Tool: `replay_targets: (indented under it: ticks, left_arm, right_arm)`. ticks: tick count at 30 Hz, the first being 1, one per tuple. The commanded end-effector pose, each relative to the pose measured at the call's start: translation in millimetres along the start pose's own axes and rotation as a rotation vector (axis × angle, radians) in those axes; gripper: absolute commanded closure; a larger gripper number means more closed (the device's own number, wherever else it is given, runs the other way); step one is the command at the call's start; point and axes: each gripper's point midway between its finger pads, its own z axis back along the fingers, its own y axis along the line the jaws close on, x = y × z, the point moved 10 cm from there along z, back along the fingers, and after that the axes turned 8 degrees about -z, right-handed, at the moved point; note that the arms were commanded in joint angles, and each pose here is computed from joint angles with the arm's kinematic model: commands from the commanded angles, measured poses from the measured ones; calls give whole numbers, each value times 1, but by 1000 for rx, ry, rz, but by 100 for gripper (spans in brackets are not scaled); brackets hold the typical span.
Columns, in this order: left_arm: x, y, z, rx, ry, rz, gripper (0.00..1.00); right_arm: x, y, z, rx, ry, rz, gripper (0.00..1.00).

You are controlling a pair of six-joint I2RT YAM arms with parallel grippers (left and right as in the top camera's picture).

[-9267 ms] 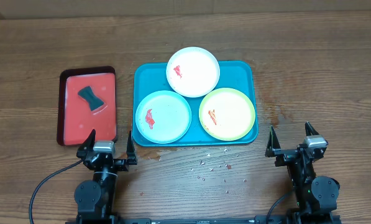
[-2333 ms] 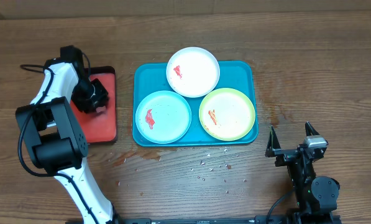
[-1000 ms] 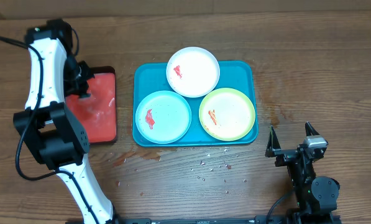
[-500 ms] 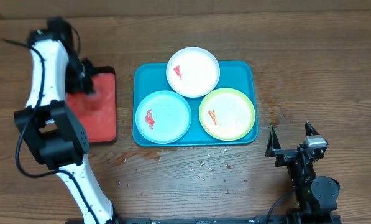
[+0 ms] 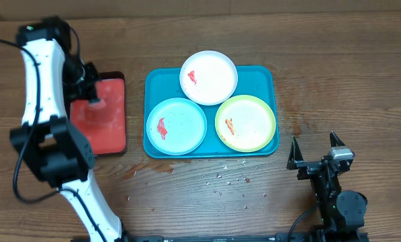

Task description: Clean dirty plates on tray and stack at the side

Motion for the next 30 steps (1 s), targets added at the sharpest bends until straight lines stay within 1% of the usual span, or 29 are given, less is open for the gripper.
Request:
replay_targets:
  ticks: [1, 4, 8, 13, 19, 23, 28, 30]
  left_arm:
    - [-31, -18, 63, -54, -150, -77, 96]
    - [-52, -37, 71, -51, -120, -135, 96]
    - [-69, -75, 50, -35, -32, -256, 96]
    - [-90, -129, -9, -14, 49, -362, 96]
    - [-132, -180, -81, 19, 78, -458, 96]
    - [-145, -193, -110, 9, 51, -473, 96]
    - [-144, -190, -136, 32, -17, -370, 96]
    - [-143, -188, -145, 33, -42, -371, 96]
  right_arm:
    - [-2, -1, 0, -6, -5, 1, 0]
    - [-2, -1, 0, -6, -5, 1, 0]
    - [-2, -1, 0, -6, -5, 1, 0]
    - [-2, -1, 0, -6, -5, 1, 0]
    - [-2, -1, 0, -6, -5, 1, 0]
    - [-2, -1, 0, -6, -5, 1, 0]
    - [-2, -1, 0, -6, -5, 1, 0]
    - [-2, -1, 0, -6, -5, 1, 0]
